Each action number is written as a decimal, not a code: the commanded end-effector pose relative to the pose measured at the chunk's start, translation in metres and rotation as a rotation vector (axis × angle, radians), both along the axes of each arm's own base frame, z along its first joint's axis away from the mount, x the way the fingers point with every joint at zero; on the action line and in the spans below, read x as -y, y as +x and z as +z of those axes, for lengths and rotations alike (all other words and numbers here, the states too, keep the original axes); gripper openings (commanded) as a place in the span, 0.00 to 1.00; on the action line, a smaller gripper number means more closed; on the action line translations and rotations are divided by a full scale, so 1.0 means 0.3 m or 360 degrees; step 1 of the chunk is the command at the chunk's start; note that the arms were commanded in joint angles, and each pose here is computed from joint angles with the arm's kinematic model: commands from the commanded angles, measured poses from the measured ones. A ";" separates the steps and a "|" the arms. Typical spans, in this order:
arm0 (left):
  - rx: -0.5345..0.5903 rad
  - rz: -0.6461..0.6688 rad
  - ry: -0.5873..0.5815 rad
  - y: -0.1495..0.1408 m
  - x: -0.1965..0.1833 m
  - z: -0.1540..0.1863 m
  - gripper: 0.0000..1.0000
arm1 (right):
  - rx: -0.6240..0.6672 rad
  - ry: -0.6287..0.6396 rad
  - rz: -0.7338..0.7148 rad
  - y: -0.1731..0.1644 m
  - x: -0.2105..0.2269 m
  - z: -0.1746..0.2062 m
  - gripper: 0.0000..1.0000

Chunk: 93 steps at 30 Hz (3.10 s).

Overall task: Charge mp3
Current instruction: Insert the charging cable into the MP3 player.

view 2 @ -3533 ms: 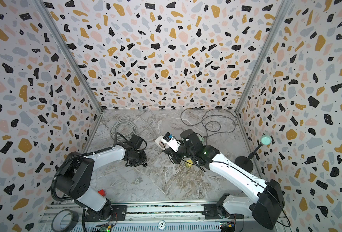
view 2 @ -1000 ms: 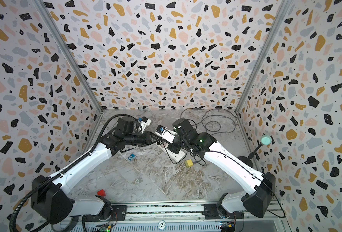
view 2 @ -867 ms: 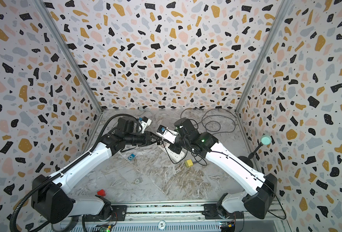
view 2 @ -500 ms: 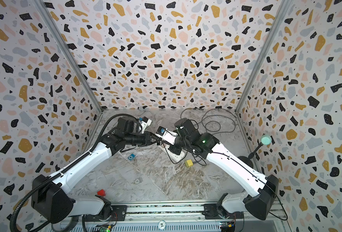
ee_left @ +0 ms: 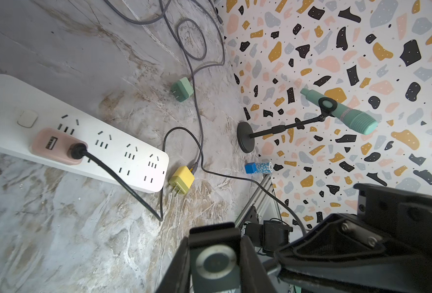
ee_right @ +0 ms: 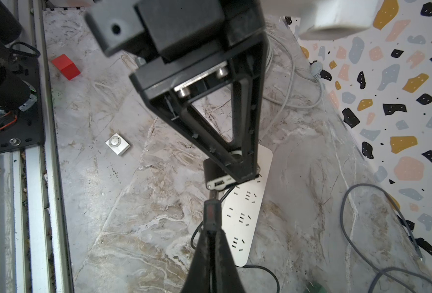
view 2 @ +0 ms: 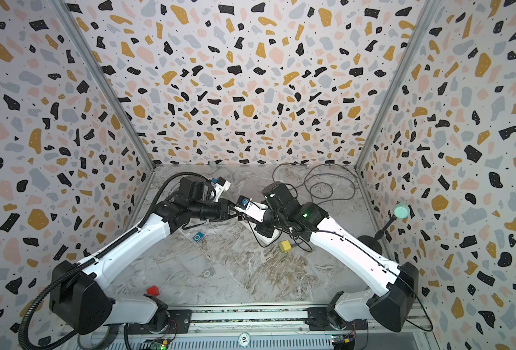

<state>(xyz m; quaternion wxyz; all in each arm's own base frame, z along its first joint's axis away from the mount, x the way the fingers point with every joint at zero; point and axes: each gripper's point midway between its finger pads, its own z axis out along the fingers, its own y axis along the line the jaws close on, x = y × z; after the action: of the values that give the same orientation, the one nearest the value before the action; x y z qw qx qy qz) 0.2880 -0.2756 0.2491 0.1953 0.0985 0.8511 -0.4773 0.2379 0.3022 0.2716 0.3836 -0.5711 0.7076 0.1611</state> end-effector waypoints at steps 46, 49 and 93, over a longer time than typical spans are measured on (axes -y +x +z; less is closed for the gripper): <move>0.0057 -0.0119 -0.0094 -0.018 0.026 0.036 0.00 | 0.0000 0.0077 0.0047 0.005 -0.019 0.025 0.00; 0.0062 -0.0119 -0.0098 -0.018 0.026 0.041 0.00 | -0.0011 0.0062 0.0053 0.005 -0.020 0.012 0.00; 0.0049 -0.0164 -0.0094 -0.037 0.029 0.035 0.00 | -0.0038 -0.0028 0.0033 -0.010 0.011 -0.055 0.00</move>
<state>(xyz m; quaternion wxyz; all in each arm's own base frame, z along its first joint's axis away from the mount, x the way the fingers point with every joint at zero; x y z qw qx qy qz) 0.2834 -0.2781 0.2434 0.1818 0.1180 0.8470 -0.4854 0.2388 0.3071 0.2595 0.3754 -0.5762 0.7047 0.1744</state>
